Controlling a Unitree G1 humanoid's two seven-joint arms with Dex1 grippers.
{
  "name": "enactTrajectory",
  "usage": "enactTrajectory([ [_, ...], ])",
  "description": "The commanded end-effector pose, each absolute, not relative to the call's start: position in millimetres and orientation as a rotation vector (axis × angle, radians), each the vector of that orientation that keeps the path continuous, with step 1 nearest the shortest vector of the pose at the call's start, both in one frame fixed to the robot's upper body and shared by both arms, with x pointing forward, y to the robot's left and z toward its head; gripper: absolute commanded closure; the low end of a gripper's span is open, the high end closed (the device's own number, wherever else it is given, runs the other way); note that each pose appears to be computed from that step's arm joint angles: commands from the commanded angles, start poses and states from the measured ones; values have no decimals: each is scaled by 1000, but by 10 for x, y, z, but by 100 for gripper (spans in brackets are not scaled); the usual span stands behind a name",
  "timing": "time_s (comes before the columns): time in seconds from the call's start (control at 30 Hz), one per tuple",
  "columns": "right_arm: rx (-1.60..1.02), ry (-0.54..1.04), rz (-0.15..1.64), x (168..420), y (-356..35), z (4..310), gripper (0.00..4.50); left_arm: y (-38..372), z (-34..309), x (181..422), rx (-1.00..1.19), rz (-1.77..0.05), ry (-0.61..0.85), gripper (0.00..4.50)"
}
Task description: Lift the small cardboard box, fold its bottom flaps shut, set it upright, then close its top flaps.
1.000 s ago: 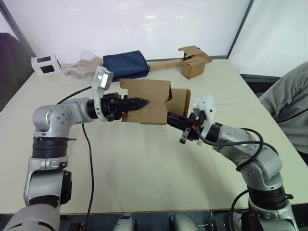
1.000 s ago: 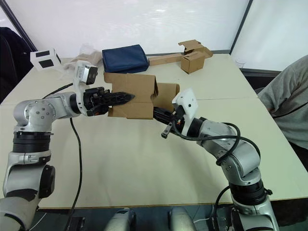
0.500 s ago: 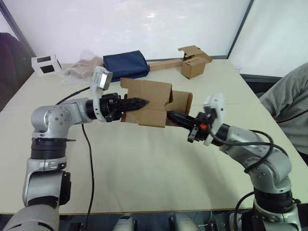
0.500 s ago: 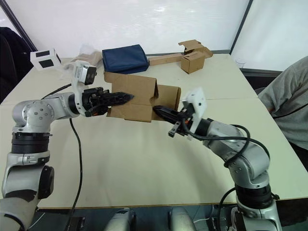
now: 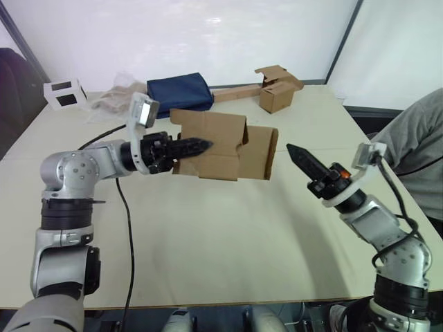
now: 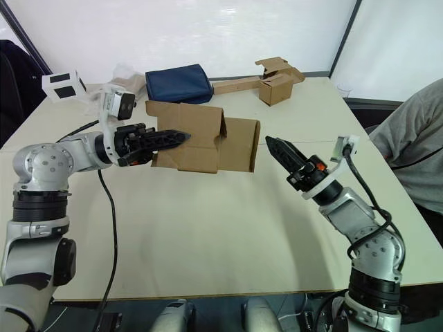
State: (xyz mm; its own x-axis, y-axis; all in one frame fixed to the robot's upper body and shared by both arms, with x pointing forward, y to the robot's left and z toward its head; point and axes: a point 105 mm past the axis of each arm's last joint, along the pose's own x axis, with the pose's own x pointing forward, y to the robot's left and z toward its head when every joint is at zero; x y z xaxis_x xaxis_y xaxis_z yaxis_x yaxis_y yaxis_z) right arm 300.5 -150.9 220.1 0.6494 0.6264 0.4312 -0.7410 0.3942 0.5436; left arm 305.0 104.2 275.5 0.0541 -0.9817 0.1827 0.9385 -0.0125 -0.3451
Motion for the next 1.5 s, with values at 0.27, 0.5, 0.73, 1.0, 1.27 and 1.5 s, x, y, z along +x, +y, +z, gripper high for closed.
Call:
enactTrajectory([
  [0.27,920,-257,1049,2819,-1089,2524,1,1003,2909,3038,-407,-1543,58,450],
  [0.5,919,-275,1075,2664,-1042,2642,1,1015,2885,3105,-415,-1521,58,450],
  [0.73,900,-245,1063,2642,-985,2581,1,1005,2916,3124,-424,-1524,48,450],
  [1.0,854,-216,1050,2659,-923,2509,260,998,2927,3123,-421,-1529,46,450],
  [1.27,823,-210,1033,2677,-895,2480,338,995,2922,3116,-421,-1531,48,450],
  [1.5,795,-207,1021,2688,-894,2465,430,995,2915,3108,-422,-1531,49,450],
])
